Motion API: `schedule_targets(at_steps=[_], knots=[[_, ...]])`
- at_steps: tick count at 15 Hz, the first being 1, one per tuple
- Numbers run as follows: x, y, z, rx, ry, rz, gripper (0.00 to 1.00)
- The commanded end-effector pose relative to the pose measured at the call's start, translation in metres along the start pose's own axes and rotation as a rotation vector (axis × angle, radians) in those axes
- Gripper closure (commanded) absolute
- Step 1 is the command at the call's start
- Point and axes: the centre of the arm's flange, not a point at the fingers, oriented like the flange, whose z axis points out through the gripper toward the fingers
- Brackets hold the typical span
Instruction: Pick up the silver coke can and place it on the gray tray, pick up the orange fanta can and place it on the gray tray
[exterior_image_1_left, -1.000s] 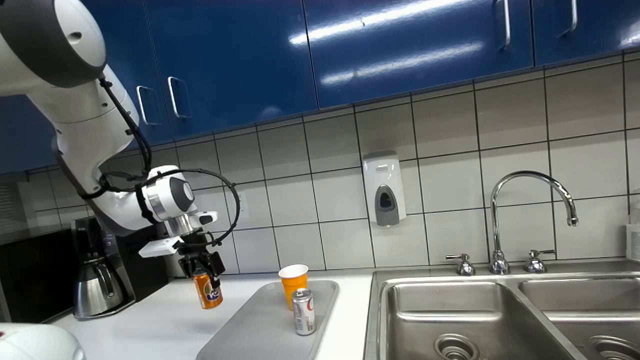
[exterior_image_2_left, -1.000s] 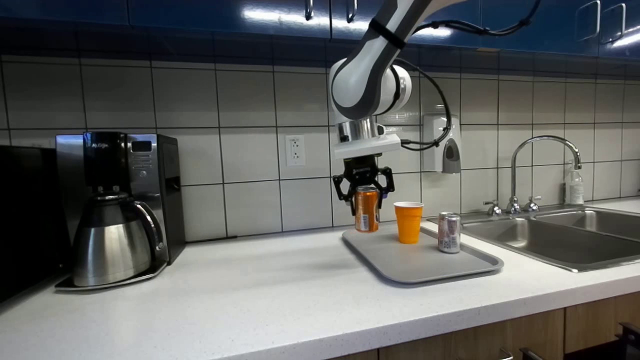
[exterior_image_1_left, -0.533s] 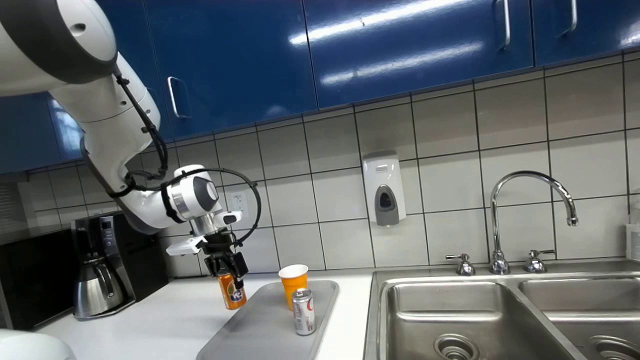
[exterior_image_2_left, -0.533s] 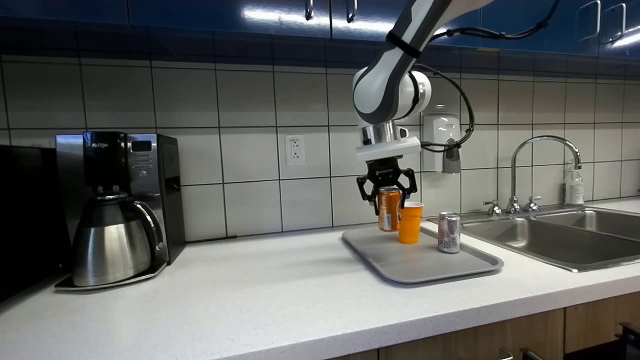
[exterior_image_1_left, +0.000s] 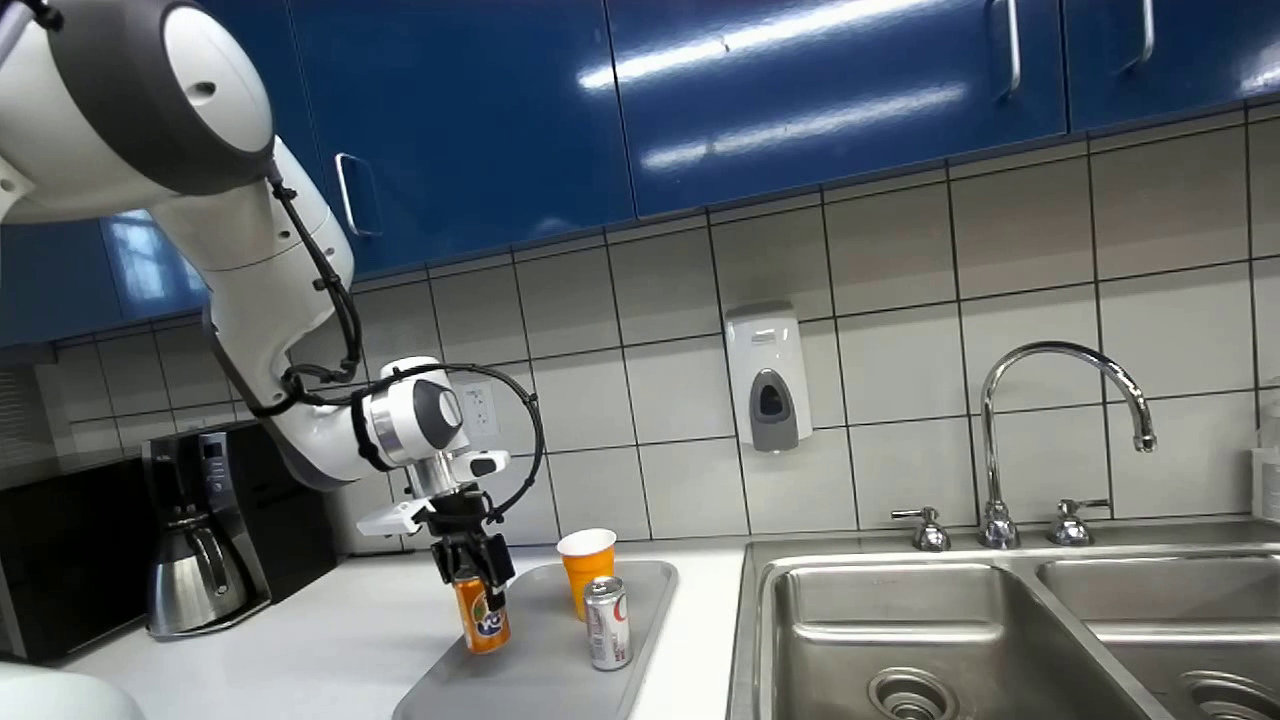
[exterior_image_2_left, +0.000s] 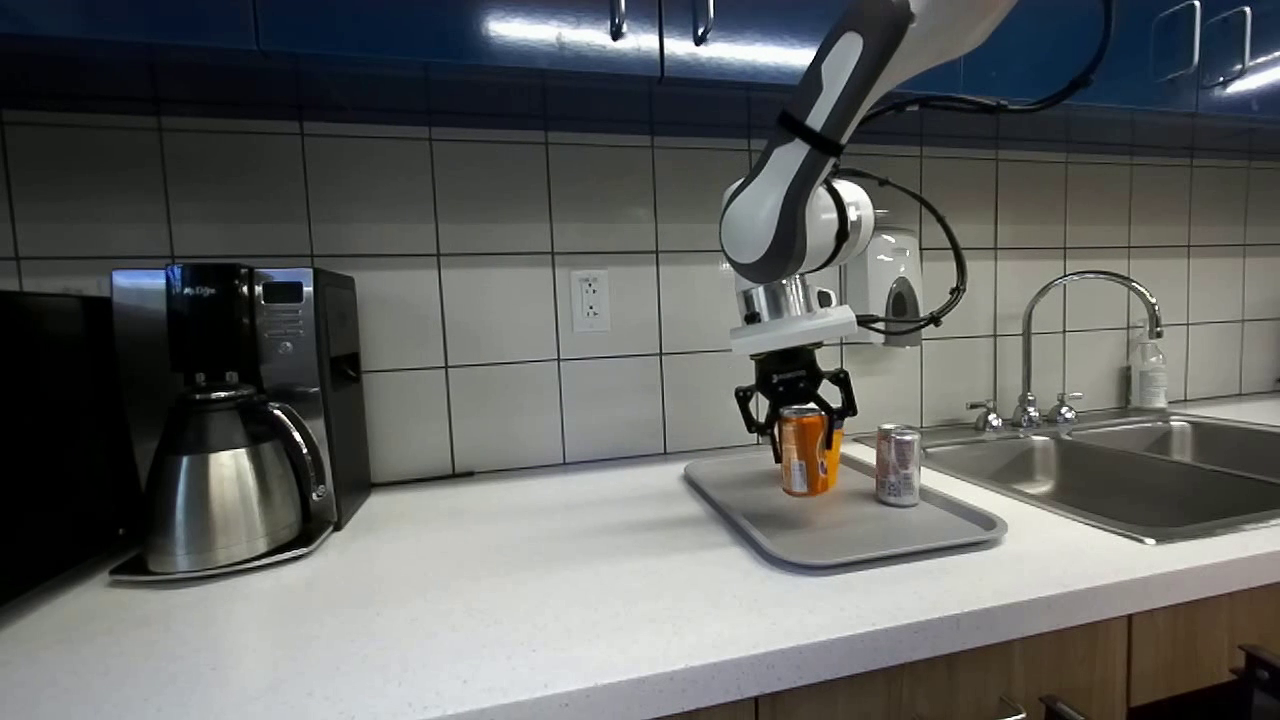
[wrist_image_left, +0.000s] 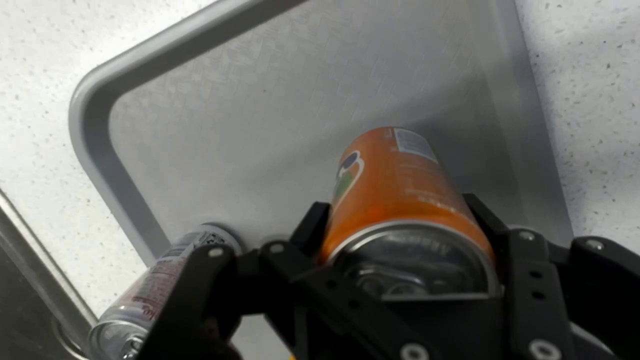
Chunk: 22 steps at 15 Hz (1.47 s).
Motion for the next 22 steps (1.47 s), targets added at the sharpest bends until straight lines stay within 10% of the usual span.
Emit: schedule_targets(at_steps=[1, 10, 11, 22], knots=[[0.012, -0.006, 0.009, 0.001, -0.031, 0.007, 0.58], [0.034, -0.016, 0.030, 0.012, -0.056, 0.021, 0.58], [0.035, -0.017, 0.031, 0.012, -0.057, 0.024, 0.08], [0.037, -0.023, 0.008, 0.029, -0.028, 0.006, 0.00]])
